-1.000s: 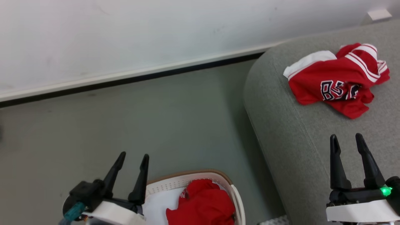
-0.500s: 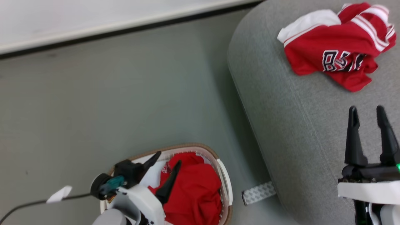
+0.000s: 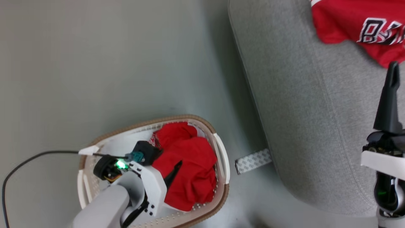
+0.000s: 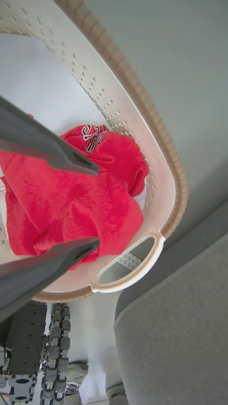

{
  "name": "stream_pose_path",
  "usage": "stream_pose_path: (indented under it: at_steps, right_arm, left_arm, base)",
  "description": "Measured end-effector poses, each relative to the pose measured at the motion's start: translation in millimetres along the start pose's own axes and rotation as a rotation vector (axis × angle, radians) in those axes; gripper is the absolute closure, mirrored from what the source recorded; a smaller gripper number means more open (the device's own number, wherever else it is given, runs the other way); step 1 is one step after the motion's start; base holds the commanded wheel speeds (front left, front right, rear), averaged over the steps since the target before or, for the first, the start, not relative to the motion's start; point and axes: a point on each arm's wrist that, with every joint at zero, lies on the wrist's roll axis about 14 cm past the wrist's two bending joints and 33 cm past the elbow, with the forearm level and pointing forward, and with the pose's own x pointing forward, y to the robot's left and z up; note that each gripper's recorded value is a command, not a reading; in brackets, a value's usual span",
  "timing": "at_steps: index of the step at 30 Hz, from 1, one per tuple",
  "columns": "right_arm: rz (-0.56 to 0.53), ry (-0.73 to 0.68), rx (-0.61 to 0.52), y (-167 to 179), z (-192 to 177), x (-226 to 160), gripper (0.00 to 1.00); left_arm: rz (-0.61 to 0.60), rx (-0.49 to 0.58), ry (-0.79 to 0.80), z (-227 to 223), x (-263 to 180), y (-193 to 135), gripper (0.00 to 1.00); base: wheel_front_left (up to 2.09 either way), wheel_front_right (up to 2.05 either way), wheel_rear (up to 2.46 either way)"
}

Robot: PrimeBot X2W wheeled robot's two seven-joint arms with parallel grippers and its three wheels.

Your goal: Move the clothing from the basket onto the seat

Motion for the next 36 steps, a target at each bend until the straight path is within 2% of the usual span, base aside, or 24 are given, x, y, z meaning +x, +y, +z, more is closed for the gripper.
stream_pose_path:
  at_steps: [6,10,13,17,22,30,32,33,36]
  right_arm:
    - [0.002,0.006,-0.025,-1.0,-13.3,16.5,0.0]
    - [0.011,0.01,-0.03,1.3,-20.7,23.9,0.0]
    - [0.02,0.013,-0.032,3.9,-26.2,29.2,0.0]
    - [0.031,0.034,-0.033,7.4,-37.5,31.7,0.0]
    - [0.027,0.061,-0.029,6.3,-48.0,30.6,0.0]
    - [0.023,0.077,-0.028,4.7,-52.4,28.5,0.0]
    - [0.024,0.083,-0.027,5.0,-54.4,28.1,0.0]
    - [0.024,0.086,-0.028,5.0,-55.2,27.9,0.0]
    - [0.023,0.091,-0.028,4.7,-57.3,28.5,0.0]
  left_arm:
    - [-0.05,0.019,0.111,-34.4,22.4,6.9,0.0]
    - [-0.104,0.06,0.18,-55.0,31.3,-0.4,0.0]
    - [-0.137,0.103,0.223,-65.1,36.7,-2.4,0.0]
    - [-0.138,0.163,0.278,-77.9,42.6,10.4,0.0]
    - [-0.173,0.321,0.327,-93.4,47.9,17.2,0.0]
    - [-0.198,0.406,0.348,-102.3,53.2,13.7,0.0]
    - [-0.205,0.415,0.344,-102.9,54.9,11.1,0.63]
    - [-0.21,0.415,0.34,-102.7,55.8,9.2,1.0]
    - [-0.224,0.412,0.323,-100.8,57.6,3.2,1.0]
  base:
    - [0.0,0.0,0.0]
    - [0.0,0.0,0.0]
    - [0.0,0.0,0.0]
    - [0.0,0.0,0.0]
    - [0.0,0.0,0.0]
    - [0.0,0.0,0.0]
    - [0.0,0.0,0.0]
    - [0.0,0.0,0.0]
    - [0.0,0.0,0.0]
